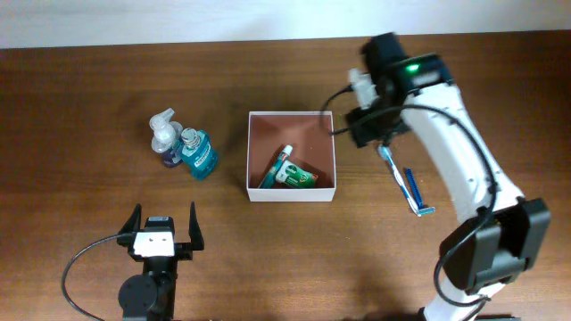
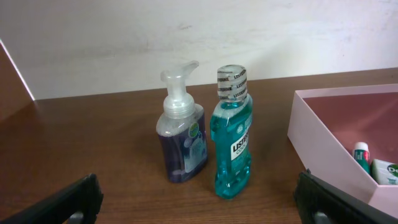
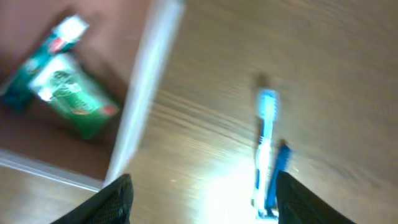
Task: Pack container
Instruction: 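Move the toothpaste tube into the box and release it, then grasp the blue toothbrush with the right gripper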
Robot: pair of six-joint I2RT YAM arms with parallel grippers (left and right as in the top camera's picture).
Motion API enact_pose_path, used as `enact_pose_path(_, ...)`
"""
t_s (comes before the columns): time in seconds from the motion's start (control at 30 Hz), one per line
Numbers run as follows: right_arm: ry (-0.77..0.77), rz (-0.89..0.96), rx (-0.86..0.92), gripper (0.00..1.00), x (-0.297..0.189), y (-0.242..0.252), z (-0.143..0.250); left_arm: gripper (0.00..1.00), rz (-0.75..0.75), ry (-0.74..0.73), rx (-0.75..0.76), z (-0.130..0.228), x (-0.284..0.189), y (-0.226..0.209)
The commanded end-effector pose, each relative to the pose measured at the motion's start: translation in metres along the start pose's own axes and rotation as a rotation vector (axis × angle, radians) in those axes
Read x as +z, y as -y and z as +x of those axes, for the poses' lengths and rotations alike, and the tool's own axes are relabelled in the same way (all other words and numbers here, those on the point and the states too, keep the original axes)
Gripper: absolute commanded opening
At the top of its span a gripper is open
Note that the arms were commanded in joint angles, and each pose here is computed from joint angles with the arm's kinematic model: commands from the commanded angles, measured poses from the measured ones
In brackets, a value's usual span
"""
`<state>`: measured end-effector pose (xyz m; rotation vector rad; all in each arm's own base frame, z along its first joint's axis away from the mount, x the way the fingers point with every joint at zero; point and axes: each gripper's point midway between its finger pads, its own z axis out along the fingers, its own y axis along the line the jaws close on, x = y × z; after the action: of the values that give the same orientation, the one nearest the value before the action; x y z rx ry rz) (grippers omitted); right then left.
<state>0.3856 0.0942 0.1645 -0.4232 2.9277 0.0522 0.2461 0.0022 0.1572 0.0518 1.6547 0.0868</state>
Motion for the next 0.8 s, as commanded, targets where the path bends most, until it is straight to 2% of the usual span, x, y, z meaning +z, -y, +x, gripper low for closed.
enact_pose_path(0.0,-0.07,0.024,0.169,0.66,0.009,0.034,0.026,0.99,0.008,0.0,0.011,0.002,0.0,0.001)
enact_pose_path(0.2,-0.197,0.008,0.235,0.65,0.06,0.043,0.069,0.99,0.008,0.001,0.011,0.002,0.0,0.001)
enact_pose_path(0.33,-0.206,0.009,0.261,0.65,0.091,0.042,0.083,0.99,0.008,0.0,0.011,0.002,0.0,0.001)
enact_pose_path(0.77,-0.018,0.056,0.189,0.65,0.137,0.054,0.062,0.99,0.008,0.001,0.011,0.002,0.0,0.001)
